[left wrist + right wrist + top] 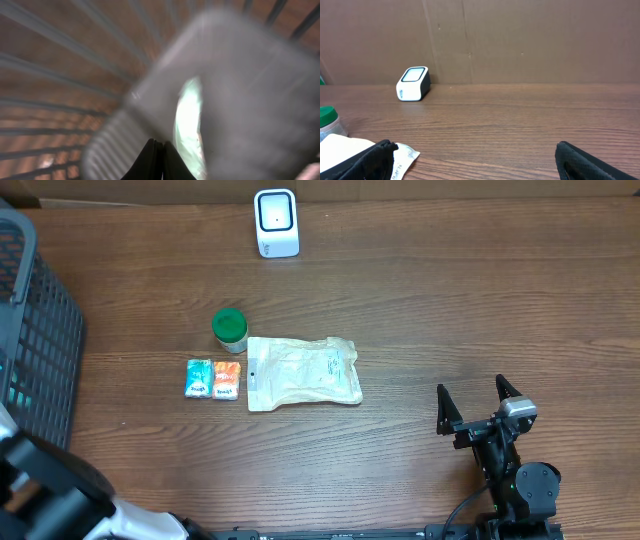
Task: Scan the item barcode
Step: 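Reach the left gripper back into the basket toward the green tissue pack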
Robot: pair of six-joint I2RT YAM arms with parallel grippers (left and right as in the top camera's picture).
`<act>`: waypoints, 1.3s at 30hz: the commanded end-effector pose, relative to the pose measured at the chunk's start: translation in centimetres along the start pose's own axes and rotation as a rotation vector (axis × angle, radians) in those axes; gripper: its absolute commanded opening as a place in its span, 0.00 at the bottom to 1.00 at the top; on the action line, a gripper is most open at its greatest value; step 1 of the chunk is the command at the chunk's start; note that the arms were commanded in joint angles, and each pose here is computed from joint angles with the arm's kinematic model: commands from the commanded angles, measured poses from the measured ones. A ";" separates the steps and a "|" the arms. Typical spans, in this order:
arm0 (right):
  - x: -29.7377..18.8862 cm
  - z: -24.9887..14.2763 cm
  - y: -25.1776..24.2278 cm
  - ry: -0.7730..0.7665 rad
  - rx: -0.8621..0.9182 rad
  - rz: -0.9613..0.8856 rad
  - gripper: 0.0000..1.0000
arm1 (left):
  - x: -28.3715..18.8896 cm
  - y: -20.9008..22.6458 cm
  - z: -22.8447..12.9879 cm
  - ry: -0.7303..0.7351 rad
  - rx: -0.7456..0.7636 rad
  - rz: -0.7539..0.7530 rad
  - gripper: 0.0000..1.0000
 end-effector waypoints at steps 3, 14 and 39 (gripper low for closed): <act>0.0 -0.2 0.0 -0.003 0.003 0.004 1.00 | -6.1 0.5 3.4 -0.173 -0.068 -0.014 0.04; 0.0 -0.2 0.0 -0.003 0.003 0.004 1.00 | -3.6 -0.2 1.5 -0.070 -0.155 -0.038 0.48; 0.0 -0.2 0.0 -0.003 0.003 0.004 1.00 | 10.5 -8.9 -7.2 0.333 -0.427 -0.257 0.58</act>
Point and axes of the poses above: each gripper's point midway between its finger pads, its own x axis out along the fingers, its own y axis along the line the jaws close on, z = x × y, the point moved 3 cm from there along -x, back along the fingers, and after that the axes turned 5 degrees about x, right-handed, at the moved point
